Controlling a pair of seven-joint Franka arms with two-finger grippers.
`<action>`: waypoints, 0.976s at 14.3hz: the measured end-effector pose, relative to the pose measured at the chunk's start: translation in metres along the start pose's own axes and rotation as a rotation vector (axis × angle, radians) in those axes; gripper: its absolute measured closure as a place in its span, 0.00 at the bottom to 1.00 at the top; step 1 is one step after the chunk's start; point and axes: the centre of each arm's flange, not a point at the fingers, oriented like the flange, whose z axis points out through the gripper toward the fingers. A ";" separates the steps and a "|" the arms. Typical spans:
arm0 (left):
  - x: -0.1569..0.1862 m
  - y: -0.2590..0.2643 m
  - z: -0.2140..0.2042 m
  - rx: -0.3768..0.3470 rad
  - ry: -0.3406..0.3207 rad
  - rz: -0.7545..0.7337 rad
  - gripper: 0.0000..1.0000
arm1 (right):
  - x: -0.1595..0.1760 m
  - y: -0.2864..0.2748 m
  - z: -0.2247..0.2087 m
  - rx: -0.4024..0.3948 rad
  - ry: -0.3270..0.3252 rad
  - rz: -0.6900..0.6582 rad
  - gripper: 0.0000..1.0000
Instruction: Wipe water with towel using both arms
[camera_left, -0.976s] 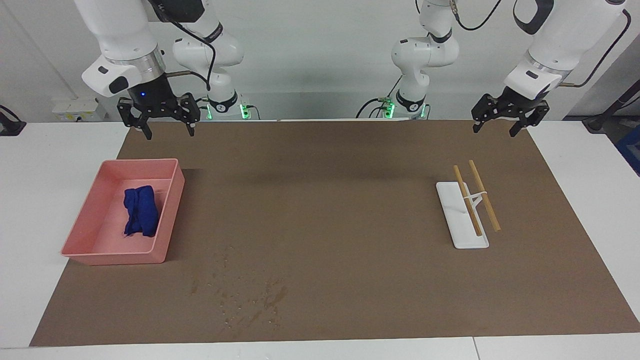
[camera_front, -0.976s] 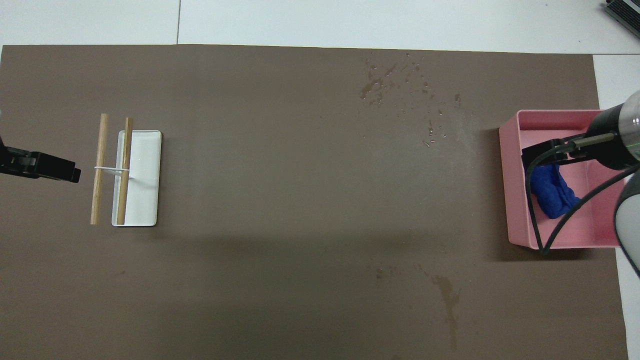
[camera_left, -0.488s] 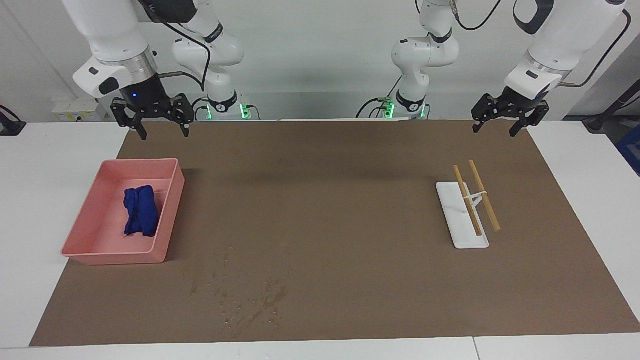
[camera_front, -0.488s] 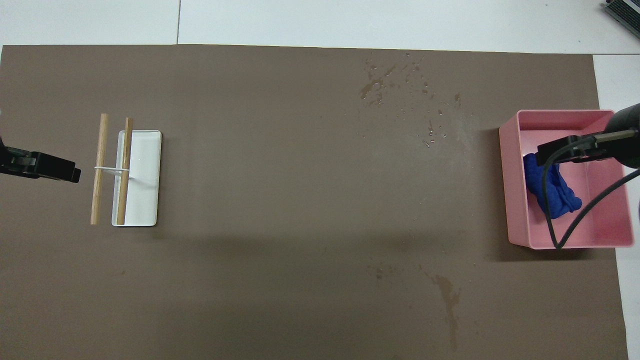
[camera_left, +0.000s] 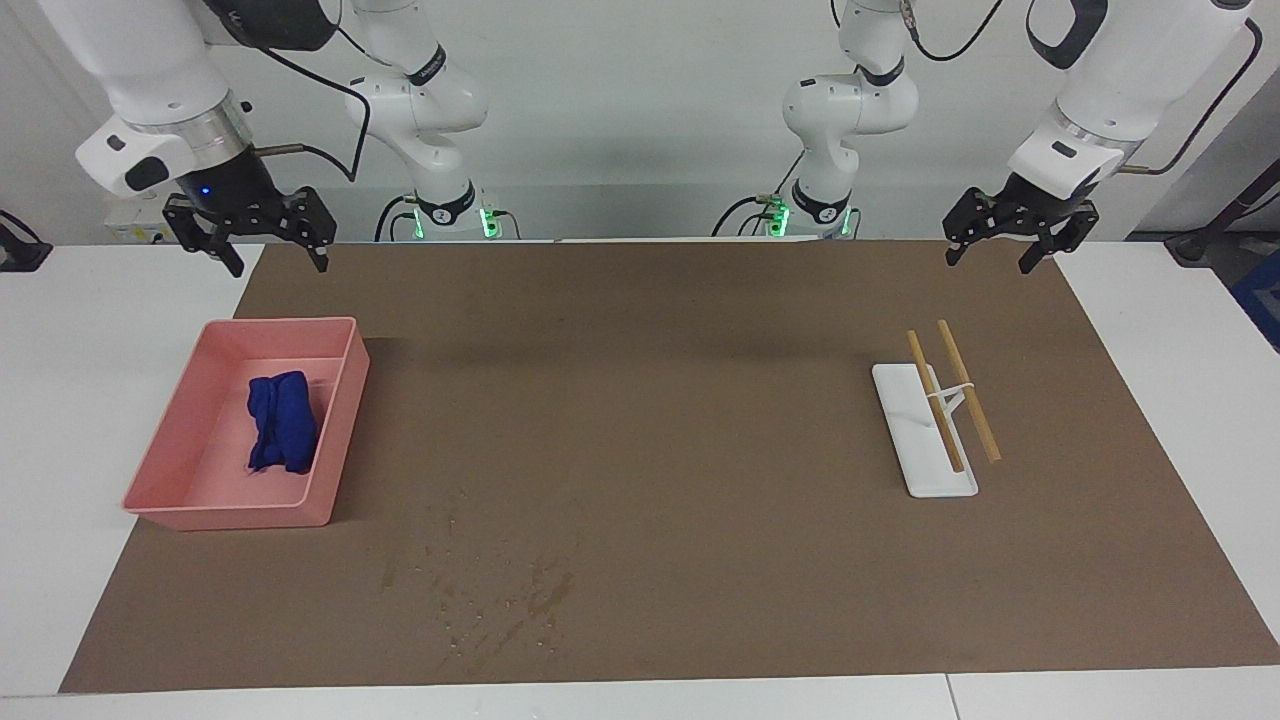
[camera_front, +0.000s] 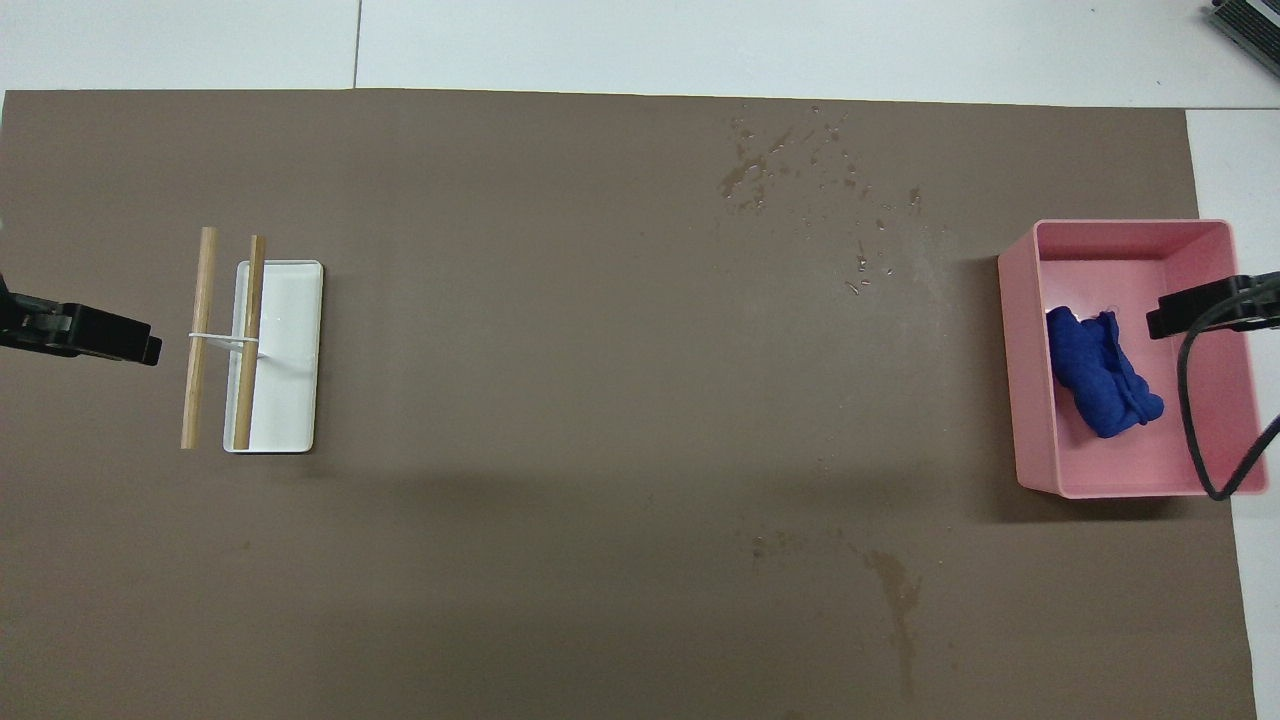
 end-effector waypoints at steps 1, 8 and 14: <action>0.000 0.000 0.000 0.000 0.000 0.000 0.00 | 0.000 -0.001 0.000 0.000 0.000 -0.002 0.00; 0.000 0.000 0.000 0.000 0.000 0.000 0.00 | 0.001 -0.006 0.000 0.049 0.006 -0.003 0.00; 0.000 0.000 0.000 0.000 0.000 0.000 0.00 | 0.000 -0.003 0.000 0.049 0.006 0.003 0.00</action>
